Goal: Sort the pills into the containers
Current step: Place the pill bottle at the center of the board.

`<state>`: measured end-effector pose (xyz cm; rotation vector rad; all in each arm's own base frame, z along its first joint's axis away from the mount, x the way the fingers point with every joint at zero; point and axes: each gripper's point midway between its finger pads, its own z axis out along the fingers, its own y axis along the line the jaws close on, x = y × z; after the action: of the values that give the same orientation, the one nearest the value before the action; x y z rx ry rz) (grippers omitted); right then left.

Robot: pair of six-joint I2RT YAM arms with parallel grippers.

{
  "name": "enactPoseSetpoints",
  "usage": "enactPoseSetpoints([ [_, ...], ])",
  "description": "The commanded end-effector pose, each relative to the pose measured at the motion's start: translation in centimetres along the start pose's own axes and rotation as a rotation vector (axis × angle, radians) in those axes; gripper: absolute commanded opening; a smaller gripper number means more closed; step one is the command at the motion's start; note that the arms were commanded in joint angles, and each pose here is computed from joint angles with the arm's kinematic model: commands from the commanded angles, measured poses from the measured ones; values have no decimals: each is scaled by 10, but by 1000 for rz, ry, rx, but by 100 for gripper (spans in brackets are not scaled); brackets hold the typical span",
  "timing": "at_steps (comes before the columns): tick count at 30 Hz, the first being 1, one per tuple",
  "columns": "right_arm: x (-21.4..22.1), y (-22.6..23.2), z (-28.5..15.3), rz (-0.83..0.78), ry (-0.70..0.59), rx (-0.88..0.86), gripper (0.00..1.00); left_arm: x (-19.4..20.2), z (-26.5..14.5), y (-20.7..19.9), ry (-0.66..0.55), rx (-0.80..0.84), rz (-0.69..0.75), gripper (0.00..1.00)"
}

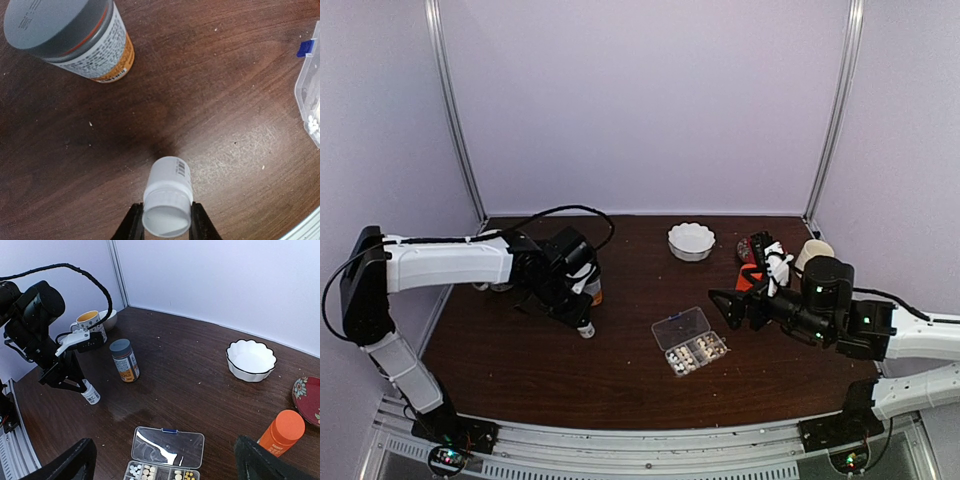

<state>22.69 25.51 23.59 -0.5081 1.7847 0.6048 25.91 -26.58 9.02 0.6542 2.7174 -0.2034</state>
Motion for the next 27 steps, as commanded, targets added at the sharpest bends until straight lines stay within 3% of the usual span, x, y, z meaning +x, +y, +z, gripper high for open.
enactPoseSetpoints([
  [1, 10, -14, -2, 27, 5, 51, 100, -14, 9, 6, -47, -44, -33, 0],
  [5, 12, -17, -1, 33, 2, 57, 100, -10, 16, 9, -33, -61, -59, 2],
  [7, 14, -20, -1, 37, 7, 66, 100, -10, 15, 8, -42, -58, -64, 25],
  [10, 16, -24, -2, 37, 13, 73, 100, -11, 12, 9, -59, -56, -69, 45],
  [17, 17, -38, -7, 32, 25, 111, 100, -14, -4, 14, -113, -65, -85, 65],
  [20, 14, -43, -12, 20, 22, 119, 100, -20, -24, 21, -186, -79, -103, 77],
  [27, 7, -74, -30, -6, 0, 225, 100, -41, -84, 54, -459, -190, -129, 89],
])
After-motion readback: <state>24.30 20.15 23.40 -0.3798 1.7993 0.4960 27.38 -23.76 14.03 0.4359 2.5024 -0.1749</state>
